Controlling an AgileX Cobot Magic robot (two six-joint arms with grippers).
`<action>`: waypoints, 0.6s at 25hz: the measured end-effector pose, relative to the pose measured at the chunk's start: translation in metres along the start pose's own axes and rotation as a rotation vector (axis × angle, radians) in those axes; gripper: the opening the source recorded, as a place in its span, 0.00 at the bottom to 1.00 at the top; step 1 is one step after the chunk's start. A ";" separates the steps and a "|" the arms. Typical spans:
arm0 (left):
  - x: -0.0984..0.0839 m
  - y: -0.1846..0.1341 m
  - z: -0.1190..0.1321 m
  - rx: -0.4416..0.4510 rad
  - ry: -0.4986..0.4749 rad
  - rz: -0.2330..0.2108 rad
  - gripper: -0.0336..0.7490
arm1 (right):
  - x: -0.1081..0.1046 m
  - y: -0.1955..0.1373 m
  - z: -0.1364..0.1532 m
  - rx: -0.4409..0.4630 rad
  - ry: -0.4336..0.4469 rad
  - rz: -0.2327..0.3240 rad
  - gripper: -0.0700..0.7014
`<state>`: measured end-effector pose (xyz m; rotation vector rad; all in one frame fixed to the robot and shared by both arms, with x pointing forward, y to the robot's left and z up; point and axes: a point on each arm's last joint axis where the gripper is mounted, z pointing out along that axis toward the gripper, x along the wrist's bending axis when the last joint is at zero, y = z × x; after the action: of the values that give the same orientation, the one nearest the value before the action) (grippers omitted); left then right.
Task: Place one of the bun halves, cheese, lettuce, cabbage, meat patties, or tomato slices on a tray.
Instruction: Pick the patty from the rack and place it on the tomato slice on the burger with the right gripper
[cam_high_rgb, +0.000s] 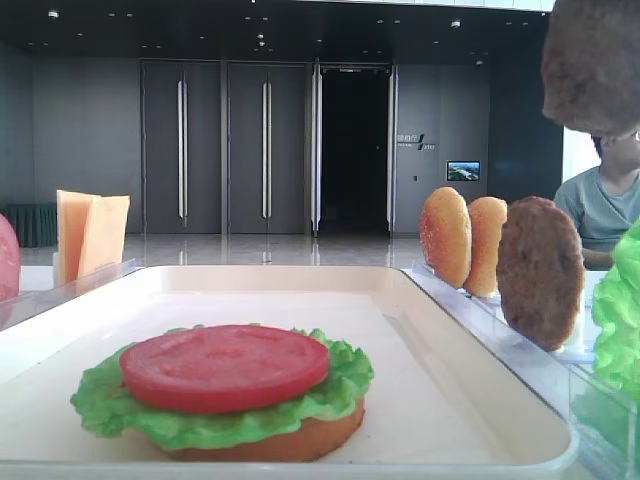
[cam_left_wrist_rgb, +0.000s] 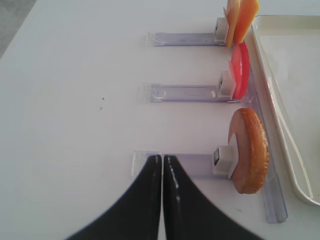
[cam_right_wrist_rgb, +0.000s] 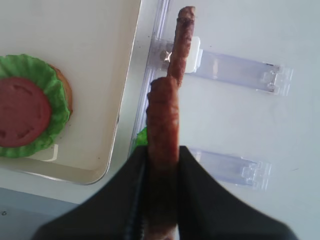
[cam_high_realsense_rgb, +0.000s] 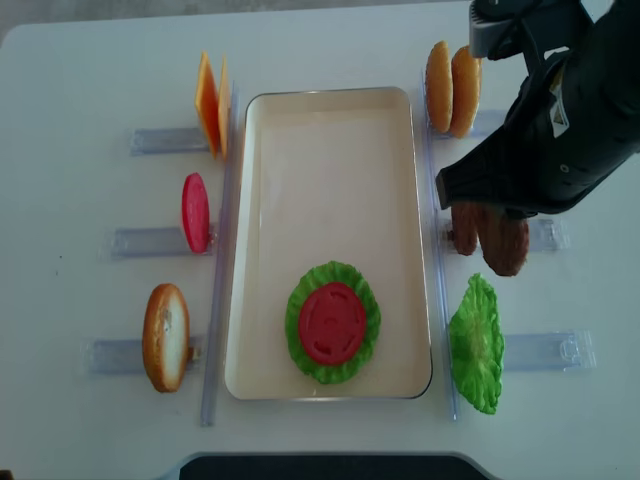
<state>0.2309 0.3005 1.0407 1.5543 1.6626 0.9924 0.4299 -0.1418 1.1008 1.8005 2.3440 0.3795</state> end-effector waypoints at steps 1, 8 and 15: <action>0.000 0.000 0.000 0.000 0.000 0.000 0.03 | 0.001 -0.002 -0.002 -0.002 0.004 0.000 0.23; 0.000 0.000 0.000 0.000 0.000 0.000 0.03 | 0.011 -0.009 -0.003 0.030 0.072 -0.022 0.23; 0.000 0.000 0.000 0.000 0.000 0.000 0.03 | 0.027 -0.008 -0.006 0.010 0.263 -0.099 0.23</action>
<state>0.2309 0.3005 1.0407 1.5543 1.6626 0.9924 0.4141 -0.1185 1.1051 1.7222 2.5992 0.6259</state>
